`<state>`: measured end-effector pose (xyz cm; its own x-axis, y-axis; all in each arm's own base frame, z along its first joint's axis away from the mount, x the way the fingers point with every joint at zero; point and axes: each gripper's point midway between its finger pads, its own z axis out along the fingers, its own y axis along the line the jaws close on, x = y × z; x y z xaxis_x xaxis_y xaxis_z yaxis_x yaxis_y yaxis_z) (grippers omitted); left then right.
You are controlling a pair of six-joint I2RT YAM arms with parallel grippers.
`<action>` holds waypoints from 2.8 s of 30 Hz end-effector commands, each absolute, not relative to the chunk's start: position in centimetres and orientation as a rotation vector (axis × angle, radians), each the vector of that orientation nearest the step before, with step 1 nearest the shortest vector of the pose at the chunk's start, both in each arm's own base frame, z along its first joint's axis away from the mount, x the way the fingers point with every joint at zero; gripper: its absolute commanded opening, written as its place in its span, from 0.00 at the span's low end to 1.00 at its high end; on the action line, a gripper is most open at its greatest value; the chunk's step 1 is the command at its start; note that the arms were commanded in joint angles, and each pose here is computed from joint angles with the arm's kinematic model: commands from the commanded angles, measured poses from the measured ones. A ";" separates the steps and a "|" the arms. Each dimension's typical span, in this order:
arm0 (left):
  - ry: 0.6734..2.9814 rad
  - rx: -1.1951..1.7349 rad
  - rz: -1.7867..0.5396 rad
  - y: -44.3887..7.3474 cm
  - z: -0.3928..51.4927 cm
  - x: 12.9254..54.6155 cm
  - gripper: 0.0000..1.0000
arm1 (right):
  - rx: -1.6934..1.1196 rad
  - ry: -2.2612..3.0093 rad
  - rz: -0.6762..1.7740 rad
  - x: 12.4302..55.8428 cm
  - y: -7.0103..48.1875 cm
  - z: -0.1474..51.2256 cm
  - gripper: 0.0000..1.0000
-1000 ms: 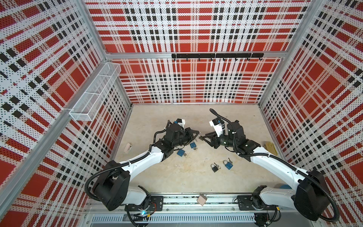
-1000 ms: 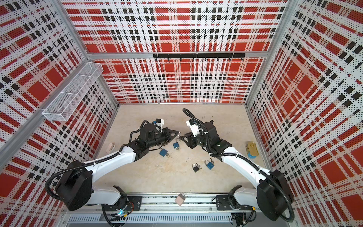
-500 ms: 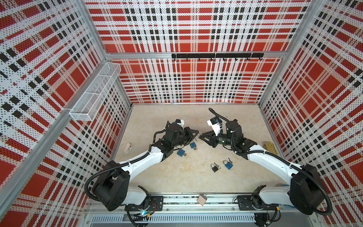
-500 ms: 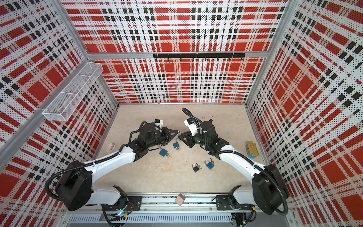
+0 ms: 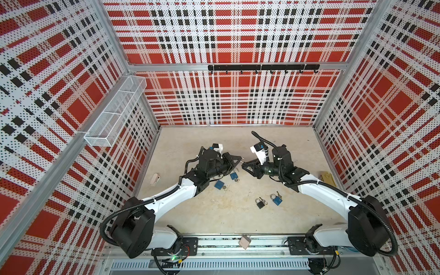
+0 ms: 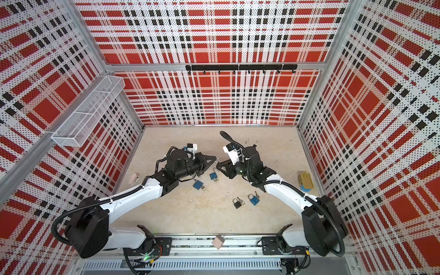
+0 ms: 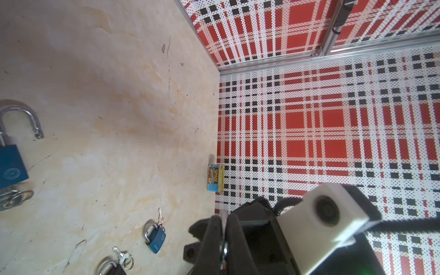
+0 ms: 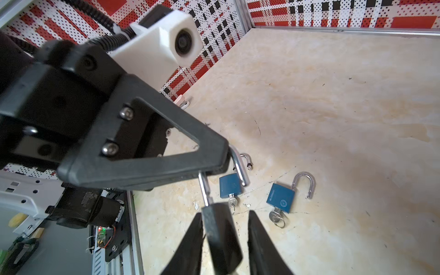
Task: Lock with the key
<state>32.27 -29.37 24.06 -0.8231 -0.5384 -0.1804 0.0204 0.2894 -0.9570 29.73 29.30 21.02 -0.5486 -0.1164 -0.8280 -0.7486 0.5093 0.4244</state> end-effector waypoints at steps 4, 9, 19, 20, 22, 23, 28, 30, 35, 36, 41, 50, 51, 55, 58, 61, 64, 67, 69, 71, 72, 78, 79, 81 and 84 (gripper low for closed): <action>2.010 -0.457 -1.628 -29.1 26.3 32.2 0.00 | -0.724 1.922 1.076 29.8 29.7 22.2 0.23; 2.017 -0.466 -1.623 -29.1 25.9 32.2 0.00 | -0.717 1.906 1.081 29.8 29.6 22.7 0.28; 2.036 -0.485 -1.617 -29.1 25.1 32.2 0.00 | -0.702 1.890 1.075 29.8 29.2 23.4 0.29; 2.037 -0.485 -1.615 -29.1 25.0 32.2 0.00 | -0.703 1.888 1.078 29.8 29.2 23.4 0.28; 2.037 -0.487 -1.616 -29.1 25.0 32.2 0.00 | -0.704 1.890 1.081 29.8 29.2 23.4 0.26; 2.038 -0.487 -1.614 -29.1 25.0 32.2 0.00 | -0.704 1.889 1.082 29.8 29.1 23.4 0.26; 2.048 -0.494 -1.611 -29.1 24.6 32.2 0.00 | -0.705 1.886 1.083 29.7 29.1 23.6 0.24; 2.050 -0.497 -1.611 -29.1 24.5 32.2 0.00 | -0.709 1.884 1.088 29.6 29.1 23.6 0.18; 2.050 -0.500 -1.610 -29.1 24.5 32.3 0.00 | -0.710 1.885 1.098 29.5 29.1 23.7 0.00; 2.049 -0.501 -1.609 -29.1 24.5 32.3 0.00 | -0.711 1.885 1.100 29.4 29.1 23.6 0.00; 2.042 -0.497 -1.601 -28.8 24.5 32.5 0.00 | -0.705 1.879 1.105 29.3 29.0 24.0 0.00; 2.033 -0.391 -1.438 -25.2 26.0 34.1 0.48 | -0.748 1.955 1.139 27.6 28.7 23.7 0.00; 2.031 -0.352 -1.411 -24.9 26.4 34.2 0.49 | -0.754 1.966 1.150 27.3 28.7 23.6 0.00; 2.043 -0.154 -1.377 -25.7 27.4 33.8 0.48 | -0.765 1.988 1.191 26.2 28.7 23.7 0.00; 2.083 -0.012 -1.409 -27.3 26.9 33.0 0.46 | -0.772 1.990 1.213 25.7 28.7 24.0 0.00; 2.115 0.114 -1.431 -28.7 25.8 32.0 0.43 | -0.779 1.991 1.228 25.3 28.7 24.4 0.00; 2.129 0.191 -1.442 -29.6 25.0 31.1 0.42 | -0.779 1.986 1.235 25.1 28.7 24.9 0.00; 2.137 0.246 -1.468 -30.3 24.7 30.2 0.41 | -0.777 1.974 1.232 25.1 28.7 25.5 0.00; 2.144 0.265 -1.478 -30.5 24.4 29.8 0.40 | -0.773 1.960 1.231 25.1 28.6 25.9 0.00; 2.145 0.269 -1.492 -30.5 24.2 29.5 0.39 | -0.768 1.949 1.230 25.2 28.6 26.2 0.00; 2.142 0.274 -1.500 -30.5 24.2 29.3 0.38 | -0.768 1.946 1.232 25.2 28.6 26.3 0.00; 2.118 0.276 -1.543 -30.2 24.2 28.7 0.36 | -0.763 1.930 1.237 25.2 28.7 26.7 0.00; 2.105 0.274 -1.561 -30.1 24.4 28.7 0.36 | -0.762 1.928 1.235 25.2 28.6 26.7 0.00; 2.079 0.265 -1.593 -30.0 24.7 28.6 0.36 | -0.759 1.932 1.231 25.3 28.6 26.7 0.00; 2.058 0.247 -1.630 -29.7 25.0 28.6 0.35 | -0.753 1.934 1.224 25.4 28.6 26.7 0.00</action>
